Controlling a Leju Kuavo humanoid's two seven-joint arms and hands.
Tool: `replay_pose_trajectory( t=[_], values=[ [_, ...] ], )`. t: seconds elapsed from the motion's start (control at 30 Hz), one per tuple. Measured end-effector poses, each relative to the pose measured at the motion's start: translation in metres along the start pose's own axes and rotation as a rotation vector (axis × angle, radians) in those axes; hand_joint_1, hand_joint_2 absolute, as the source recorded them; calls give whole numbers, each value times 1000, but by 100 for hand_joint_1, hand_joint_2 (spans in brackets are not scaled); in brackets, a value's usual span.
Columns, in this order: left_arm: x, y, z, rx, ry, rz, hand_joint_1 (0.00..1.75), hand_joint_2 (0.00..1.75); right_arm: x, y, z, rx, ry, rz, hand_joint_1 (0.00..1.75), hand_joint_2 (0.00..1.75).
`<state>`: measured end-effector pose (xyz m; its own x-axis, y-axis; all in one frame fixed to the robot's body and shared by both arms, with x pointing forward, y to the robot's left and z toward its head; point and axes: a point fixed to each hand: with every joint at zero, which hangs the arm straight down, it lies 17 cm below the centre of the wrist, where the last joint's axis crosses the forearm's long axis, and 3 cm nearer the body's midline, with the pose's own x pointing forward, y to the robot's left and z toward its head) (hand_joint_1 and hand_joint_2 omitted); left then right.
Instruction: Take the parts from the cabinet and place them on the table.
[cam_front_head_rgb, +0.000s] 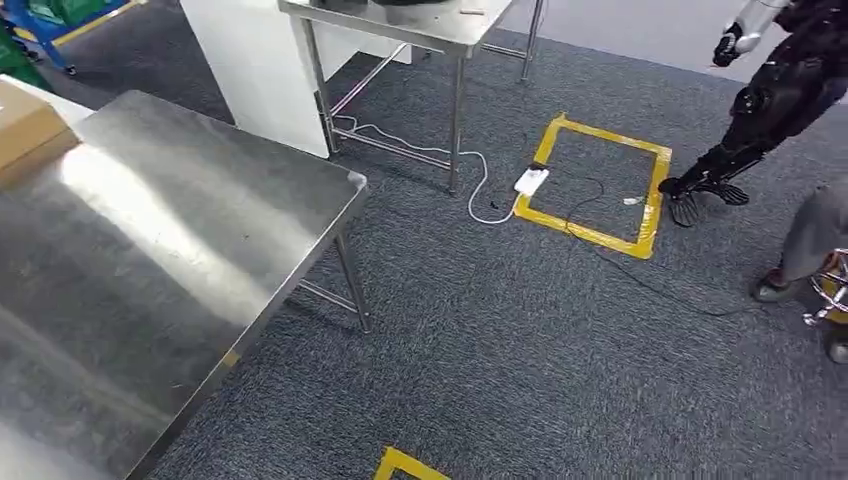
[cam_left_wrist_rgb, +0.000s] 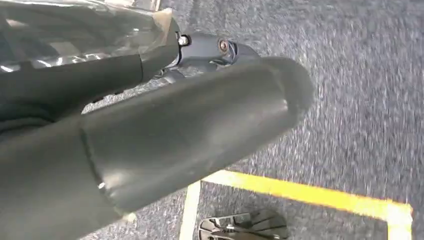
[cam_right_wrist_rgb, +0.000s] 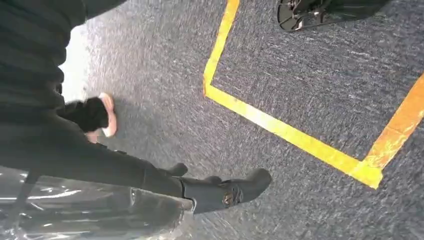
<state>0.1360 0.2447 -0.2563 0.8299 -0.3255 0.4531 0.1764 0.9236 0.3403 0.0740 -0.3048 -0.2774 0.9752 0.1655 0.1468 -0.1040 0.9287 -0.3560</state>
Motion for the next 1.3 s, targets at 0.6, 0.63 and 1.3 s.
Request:
replay_pose_trajectory(
  t=[0.6,0.63,1.3],
  values=[
    [2,-1,-1,-11,5,3,0,0,-4,3,1,12,4,-1,0,175],
    [2,-2,-1,-12,4,3,0,0,-3,2,0,11,2,-2,0,175],
    [-59,-40,22,-261,379,49,0,0,1,11,2,67,-5,9,0,175]
  ],
)
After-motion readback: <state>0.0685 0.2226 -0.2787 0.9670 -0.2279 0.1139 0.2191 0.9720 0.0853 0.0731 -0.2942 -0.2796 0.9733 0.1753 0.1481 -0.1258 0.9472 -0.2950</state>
